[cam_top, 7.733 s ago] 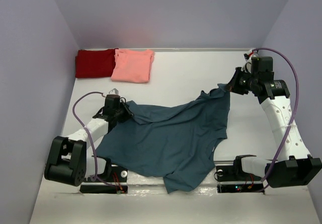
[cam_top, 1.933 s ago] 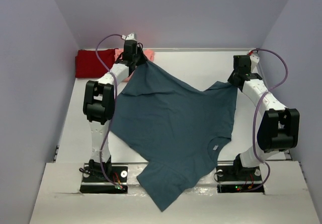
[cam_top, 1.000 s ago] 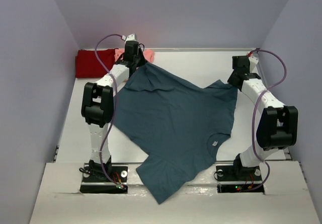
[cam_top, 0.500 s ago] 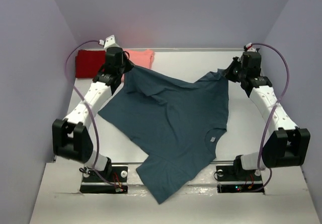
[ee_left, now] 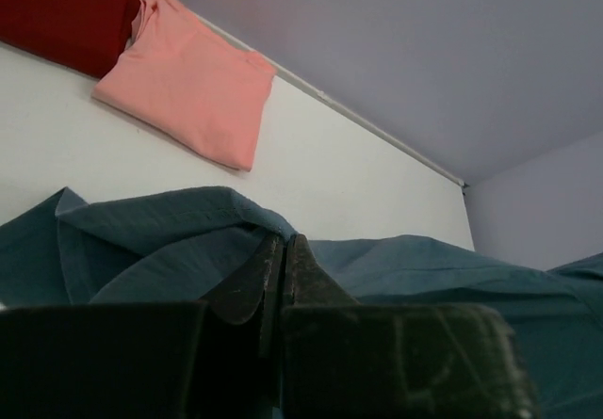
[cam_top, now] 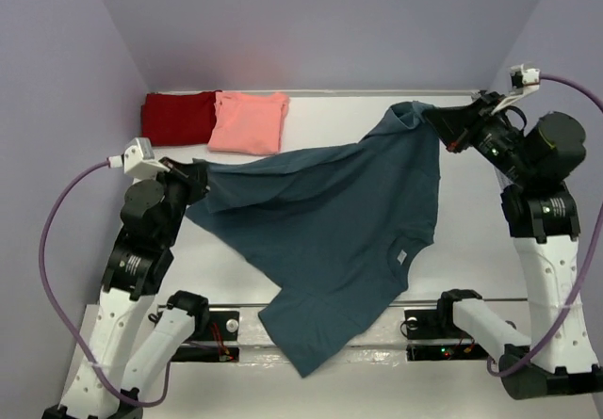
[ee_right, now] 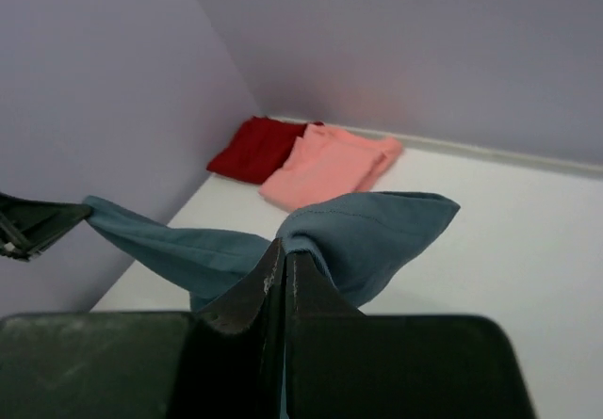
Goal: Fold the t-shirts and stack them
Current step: Flatten out the tshirt
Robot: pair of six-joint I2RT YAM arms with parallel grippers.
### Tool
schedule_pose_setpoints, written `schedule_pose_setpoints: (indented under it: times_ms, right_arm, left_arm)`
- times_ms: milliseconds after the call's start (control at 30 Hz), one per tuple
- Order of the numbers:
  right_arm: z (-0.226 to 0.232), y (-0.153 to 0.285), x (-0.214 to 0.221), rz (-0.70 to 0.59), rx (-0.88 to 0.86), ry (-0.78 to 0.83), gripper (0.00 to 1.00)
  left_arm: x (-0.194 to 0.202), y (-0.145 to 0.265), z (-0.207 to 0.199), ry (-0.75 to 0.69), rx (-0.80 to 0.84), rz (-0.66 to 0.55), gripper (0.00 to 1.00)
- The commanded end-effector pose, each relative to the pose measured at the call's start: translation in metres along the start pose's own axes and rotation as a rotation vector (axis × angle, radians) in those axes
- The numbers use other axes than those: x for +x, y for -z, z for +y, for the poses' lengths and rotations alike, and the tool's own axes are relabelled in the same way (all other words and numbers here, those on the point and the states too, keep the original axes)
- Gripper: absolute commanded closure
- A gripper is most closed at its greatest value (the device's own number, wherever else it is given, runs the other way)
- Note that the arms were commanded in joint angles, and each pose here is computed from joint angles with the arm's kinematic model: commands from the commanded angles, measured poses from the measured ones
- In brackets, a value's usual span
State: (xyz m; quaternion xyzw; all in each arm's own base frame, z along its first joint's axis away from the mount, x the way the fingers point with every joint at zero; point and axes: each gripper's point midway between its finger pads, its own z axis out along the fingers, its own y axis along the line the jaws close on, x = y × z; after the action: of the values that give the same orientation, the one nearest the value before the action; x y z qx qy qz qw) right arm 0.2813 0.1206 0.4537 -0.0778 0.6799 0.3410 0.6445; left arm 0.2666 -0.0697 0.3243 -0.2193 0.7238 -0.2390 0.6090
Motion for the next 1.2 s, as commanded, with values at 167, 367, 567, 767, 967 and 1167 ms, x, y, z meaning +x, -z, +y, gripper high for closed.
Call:
schedule_pose_setpoints:
  times_ms: [167, 367, 567, 767, 967, 1167]
  right_arm:
    - [0.133, 0.094, -0.087, -0.266, -0.326, 0.294, 1.0]
    - [0.195, 0.174, -0.111, -0.406, -0.375, 0.44, 1.0]
    - [0.245, 0.247, -0.122, -0.56, -0.405, 0.544, 1.0]
    - [0.269, 0.284, -0.122, -0.63, -0.431, 0.589, 1.0]
    - [0.265, 0.281, -0.117, -0.616, -0.425, 0.59, 1.0]
    - [0.264, 0.282, -0.115, -0.616, -0.421, 0.59, 1.0]
  left_arm:
    - [0.005, 0.055, 0.013, 0.052, -0.009, 0.038, 1.0]
    - [0.011, 0.072, 0.003, 0.093, 0.062, 0.076, 1.0]
    - [0.011, 0.086, -0.008, 0.124, 0.127, 0.09, 1.0]
    - [-0.005, 0.113, -0.017, 0.17, 0.186, 0.042, 1.0]
    - [-0.008, 0.132, -0.013, 0.173, 0.174, 0.039, 1.0]
    - [0.017, 0.136, 0.002, 0.169, 0.144, 0.088, 1.0]
